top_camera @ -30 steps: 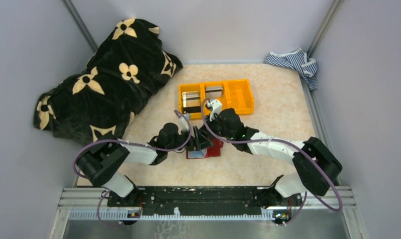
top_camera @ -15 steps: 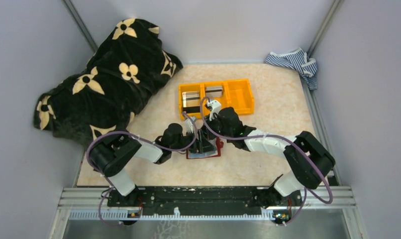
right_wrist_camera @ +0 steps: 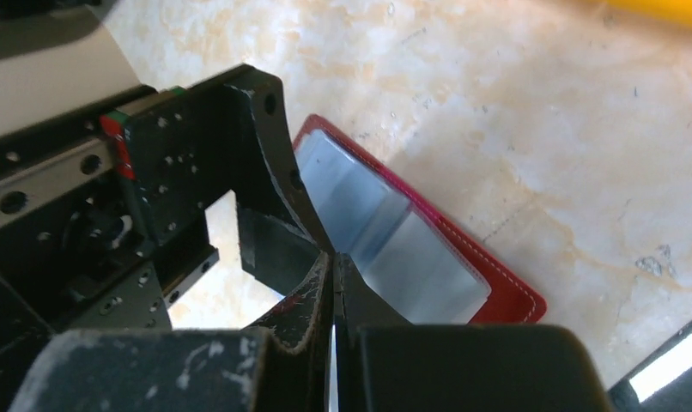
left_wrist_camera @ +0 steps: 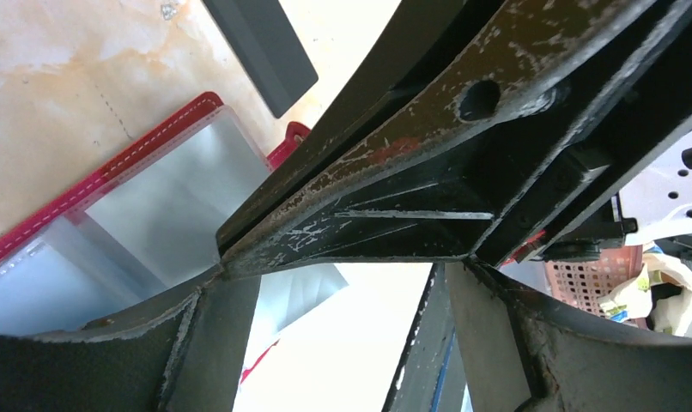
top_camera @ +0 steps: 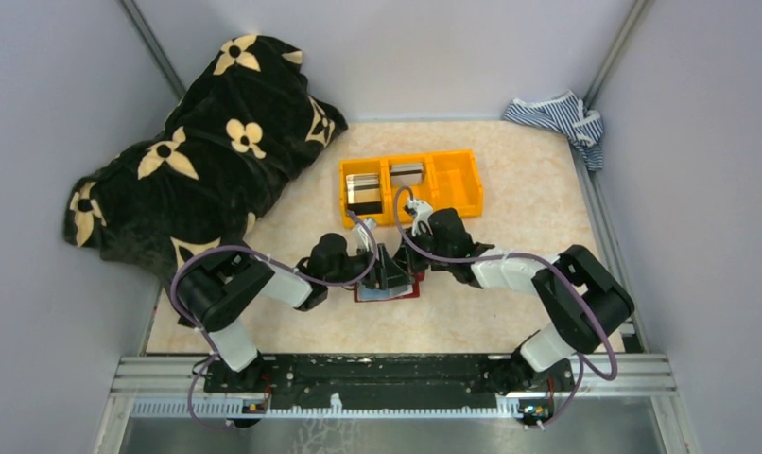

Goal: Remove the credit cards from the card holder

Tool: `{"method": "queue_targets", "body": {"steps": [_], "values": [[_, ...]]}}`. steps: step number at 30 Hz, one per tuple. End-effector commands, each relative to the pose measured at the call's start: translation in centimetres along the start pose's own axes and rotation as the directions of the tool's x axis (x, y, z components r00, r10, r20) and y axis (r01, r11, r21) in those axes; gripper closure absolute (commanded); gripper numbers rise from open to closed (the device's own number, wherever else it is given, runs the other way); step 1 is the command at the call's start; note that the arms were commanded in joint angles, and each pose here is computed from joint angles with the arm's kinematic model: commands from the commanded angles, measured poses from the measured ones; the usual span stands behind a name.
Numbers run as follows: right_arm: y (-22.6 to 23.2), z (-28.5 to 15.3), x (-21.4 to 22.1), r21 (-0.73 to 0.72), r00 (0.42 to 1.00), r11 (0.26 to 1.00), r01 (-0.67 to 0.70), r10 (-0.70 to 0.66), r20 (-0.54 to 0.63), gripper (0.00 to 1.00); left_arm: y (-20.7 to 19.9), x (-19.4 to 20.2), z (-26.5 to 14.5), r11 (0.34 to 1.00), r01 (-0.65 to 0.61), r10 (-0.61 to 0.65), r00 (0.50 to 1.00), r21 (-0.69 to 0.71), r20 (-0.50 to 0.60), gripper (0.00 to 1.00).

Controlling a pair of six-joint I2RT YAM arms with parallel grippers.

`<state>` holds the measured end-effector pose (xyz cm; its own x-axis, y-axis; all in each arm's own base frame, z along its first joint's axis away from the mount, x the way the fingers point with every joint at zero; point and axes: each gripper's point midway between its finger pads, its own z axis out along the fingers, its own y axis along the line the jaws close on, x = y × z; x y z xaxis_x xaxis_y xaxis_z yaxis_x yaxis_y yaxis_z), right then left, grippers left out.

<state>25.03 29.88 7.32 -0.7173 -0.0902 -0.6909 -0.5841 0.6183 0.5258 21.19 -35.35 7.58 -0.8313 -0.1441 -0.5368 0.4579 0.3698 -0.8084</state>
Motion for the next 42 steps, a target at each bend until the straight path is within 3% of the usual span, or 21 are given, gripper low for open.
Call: {"method": "queue_targets", "body": {"steps": [1,10,18,24,29,42], "values": [[0.4,0.0,2.1,-0.046,0.999,0.999,-0.029,0.027,-0.042,1.0,-1.2,-1.4,0.4,0.998,-0.023,0.021,0.999,0.052,0.043,0.16],[-1.8,-0.2,4.2,0.042,0.997,0.998,-0.049,0.052,-0.061,0.99,-1.6,-1.8,-0.4,0.999,-0.031,0.029,0.998,0.04,0.062,0.14],[-2.8,0.9,5.1,0.066,0.993,0.995,-0.073,0.078,-0.089,0.49,-1.5,-2.4,-2.2,0.996,-0.073,0.077,0.993,-0.045,0.085,0.13],[-3.3,1.0,5.8,0.085,0.991,0.993,-0.08,0.088,-0.103,0.26,-0.8,-2.8,-4.0,0.987,-0.075,0.091,0.99,-0.14,0.112,0.12],[-3.5,1.0,6.0,0.093,0.991,0.992,-0.082,0.091,-0.102,0.22,1.8,-4.7,-6.8,0.951,-0.053,0.13,0.963,-0.305,0.238,0.14],[-3.5,1.0,5.9,0.091,0.992,0.992,-0.084,0.093,-0.091,0.21,5.6,-3.1,-6.3,0.918,0.025,0.043,0.986,-0.396,0.164,0.14]]}}
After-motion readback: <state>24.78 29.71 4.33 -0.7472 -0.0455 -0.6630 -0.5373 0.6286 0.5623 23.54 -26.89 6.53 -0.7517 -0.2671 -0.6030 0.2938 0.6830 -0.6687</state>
